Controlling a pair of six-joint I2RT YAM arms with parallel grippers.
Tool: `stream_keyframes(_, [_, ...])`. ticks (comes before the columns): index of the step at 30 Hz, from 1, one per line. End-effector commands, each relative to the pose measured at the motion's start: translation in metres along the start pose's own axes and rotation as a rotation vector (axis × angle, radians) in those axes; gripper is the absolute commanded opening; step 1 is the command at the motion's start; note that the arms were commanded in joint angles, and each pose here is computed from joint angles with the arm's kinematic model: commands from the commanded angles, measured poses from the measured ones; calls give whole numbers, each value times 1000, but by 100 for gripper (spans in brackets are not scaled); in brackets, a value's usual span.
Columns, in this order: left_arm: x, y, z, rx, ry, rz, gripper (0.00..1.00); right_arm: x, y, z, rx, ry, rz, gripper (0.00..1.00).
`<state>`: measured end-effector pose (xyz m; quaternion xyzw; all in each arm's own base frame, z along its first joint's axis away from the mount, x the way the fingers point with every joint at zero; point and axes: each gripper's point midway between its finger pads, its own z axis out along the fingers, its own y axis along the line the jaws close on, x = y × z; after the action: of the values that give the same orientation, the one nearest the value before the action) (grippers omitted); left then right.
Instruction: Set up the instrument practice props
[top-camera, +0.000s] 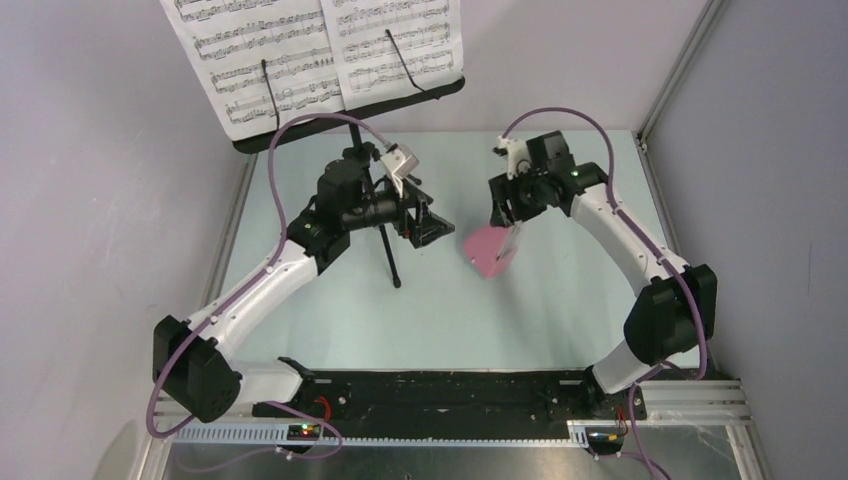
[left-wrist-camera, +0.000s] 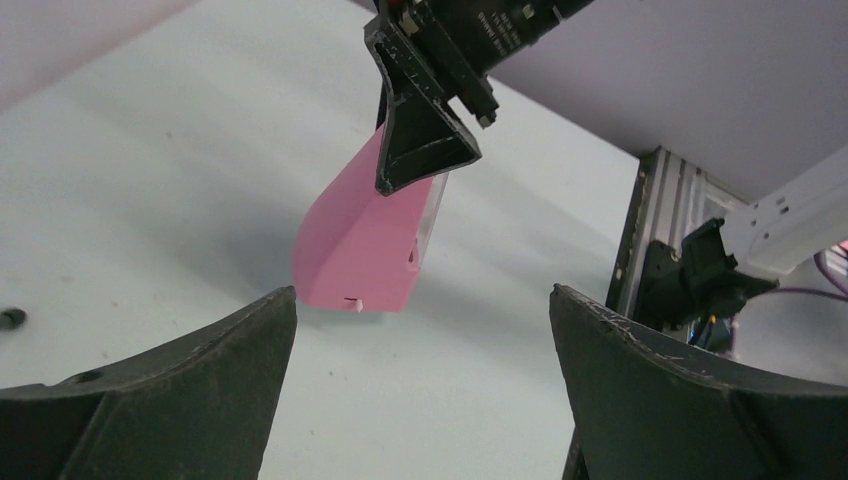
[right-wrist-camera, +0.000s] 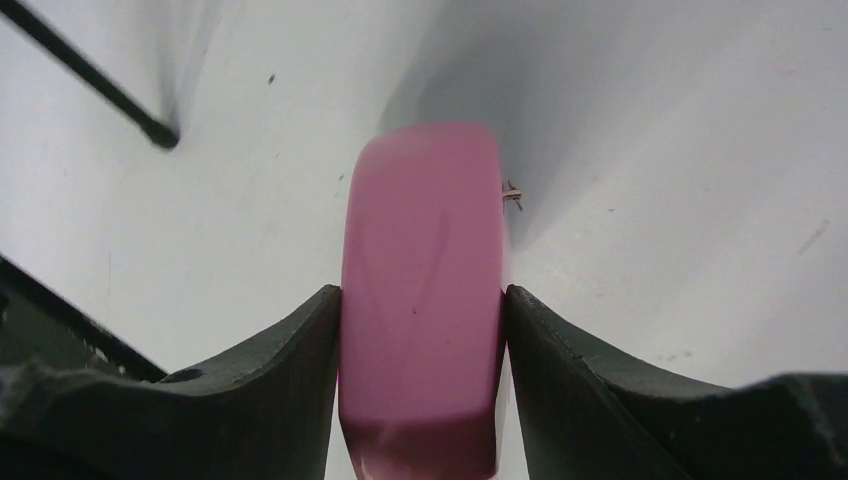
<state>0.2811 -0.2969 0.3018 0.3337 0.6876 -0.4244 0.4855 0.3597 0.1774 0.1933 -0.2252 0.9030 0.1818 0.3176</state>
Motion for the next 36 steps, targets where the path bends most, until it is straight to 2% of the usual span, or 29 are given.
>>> stream_keyframes(1, [10, -13, -7, 61, 9, 50, 100, -12, 35, -10, -51, -14, -171, 0])
stream_keyframes(8, [14, -19, -21, 50, -6, 84, 100, 11, 59, 21, -14, 116, -300, 1])
stream_keyframes(10, [13, -19, -23, 39, -9, 95, 100, 14, 61, 28, -1, 134, -311, 13])
stream_keyframes(11, [12, -18, -24, 30, -10, 99, 100, 13, 61, 30, 7, 131, -315, 27])
stream_keyframes(12, [12, -18, -25, 25, -9, 100, 100, 15, 64, 33, 4, 131, -320, 34])
stream_keyframes(13, [12, -17, -25, 22, -7, 102, 100, 12, 68, 34, -15, 107, -319, 46])
stream_keyframes(15, [10, -18, -26, 21, -10, 108, 100, 8, 71, 34, -47, 67, -302, 59])
stream_keyframes(19, [7, -19, -28, 20, -17, 114, 100, 11, 69, 28, -86, 10, -249, 75])
stream_keyframes(22, [7, -19, -26, 24, -14, 109, 100, 12, 71, 20, -125, -53, -222, 83])
stream_keyframes(26, [7, -18, -23, 33, -8, 99, 100, 11, 74, 17, -131, -152, -227, 87])
stream_keyframes(31, [6, -16, -20, 33, -4, 89, 100, -4, 81, 5, -106, -320, -246, 87])
stream_keyframes(34, [5, -17, -18, 36, 0, 76, 100, -12, 86, -3, -105, -431, -250, 81])
stream_keyframes(36, [3, -17, -17, 42, 1, 70, 100, -5, 88, -2, -122, -448, -239, 76])
